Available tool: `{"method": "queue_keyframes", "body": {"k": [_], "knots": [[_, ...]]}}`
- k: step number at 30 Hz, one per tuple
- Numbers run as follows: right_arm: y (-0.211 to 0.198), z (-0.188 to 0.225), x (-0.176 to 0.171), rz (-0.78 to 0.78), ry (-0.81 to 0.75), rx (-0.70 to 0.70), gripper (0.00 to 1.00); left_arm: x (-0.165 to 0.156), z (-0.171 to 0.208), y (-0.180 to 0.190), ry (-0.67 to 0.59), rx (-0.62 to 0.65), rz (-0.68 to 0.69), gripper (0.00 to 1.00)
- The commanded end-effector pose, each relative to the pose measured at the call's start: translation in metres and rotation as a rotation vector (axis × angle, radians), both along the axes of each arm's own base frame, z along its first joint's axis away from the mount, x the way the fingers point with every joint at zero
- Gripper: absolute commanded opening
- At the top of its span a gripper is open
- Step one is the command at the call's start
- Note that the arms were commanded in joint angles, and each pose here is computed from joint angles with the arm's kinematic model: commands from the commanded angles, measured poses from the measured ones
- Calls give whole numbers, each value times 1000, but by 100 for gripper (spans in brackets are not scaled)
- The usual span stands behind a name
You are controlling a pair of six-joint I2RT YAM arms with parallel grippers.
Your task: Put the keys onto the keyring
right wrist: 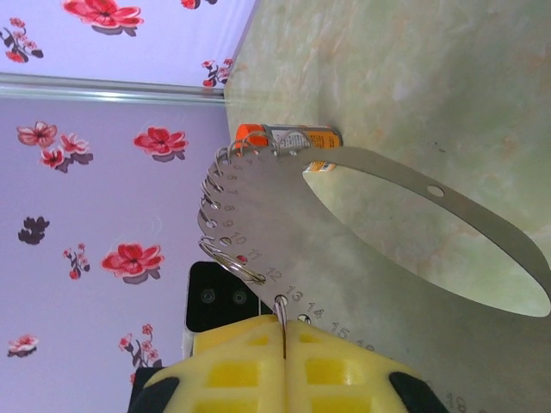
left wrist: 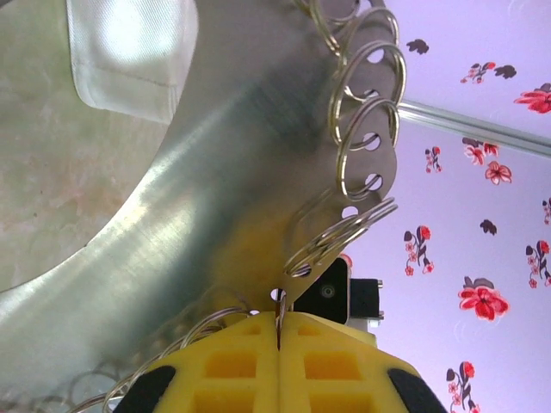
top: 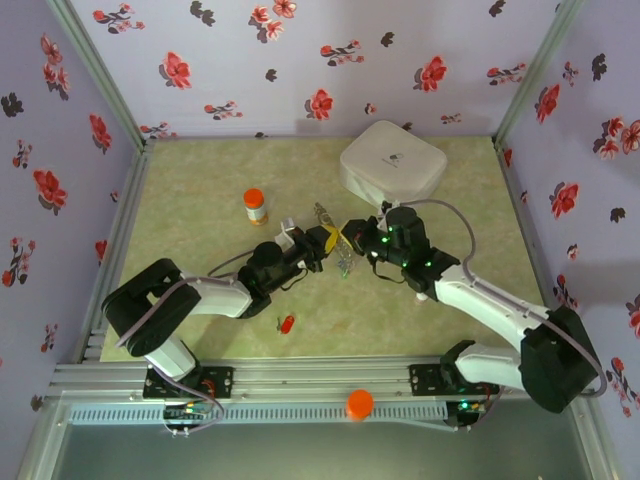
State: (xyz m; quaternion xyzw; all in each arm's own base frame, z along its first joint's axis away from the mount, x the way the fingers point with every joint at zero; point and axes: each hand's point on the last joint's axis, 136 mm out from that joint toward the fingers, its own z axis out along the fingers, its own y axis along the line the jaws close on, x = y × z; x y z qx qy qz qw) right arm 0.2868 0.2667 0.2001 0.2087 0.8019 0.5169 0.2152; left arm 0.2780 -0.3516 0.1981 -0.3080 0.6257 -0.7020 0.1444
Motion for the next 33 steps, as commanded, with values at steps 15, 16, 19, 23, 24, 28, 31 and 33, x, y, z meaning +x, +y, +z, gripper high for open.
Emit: {"method": "queue_keyframes", "body": {"k": [15, 16, 19, 23, 24, 28, 31, 33], "knots": [[-10, 9, 4, 134, -166, -337, 0, -16, 15, 15, -152, 18, 24, 68], [-11, 12, 4, 159, -192, -381, 0, -16, 12, 21, -162, 37, 42, 69], [-12, 19, 6, 233, -257, -490, 0, -19, 6, 36, -189, 86, 80, 70], [-11, 23, 8, 324, -316, -603, 0, -27, 1, 51, -244, 154, 103, 70], [-11, 25, 10, 347, -340, -626, 0, -29, 2, 54, -270, 173, 106, 70], [-7, 38, 12, 430, -447, -694, 0, -38, 4, 67, -383, 291, 111, 68], [-8, 45, 13, 477, -511, -750, 0, -45, 18, 77, -509, 422, 105, 67], [-8, 49, 12, 510, -549, -780, 0, -50, 32, 84, -606, 547, 85, 66]]}}
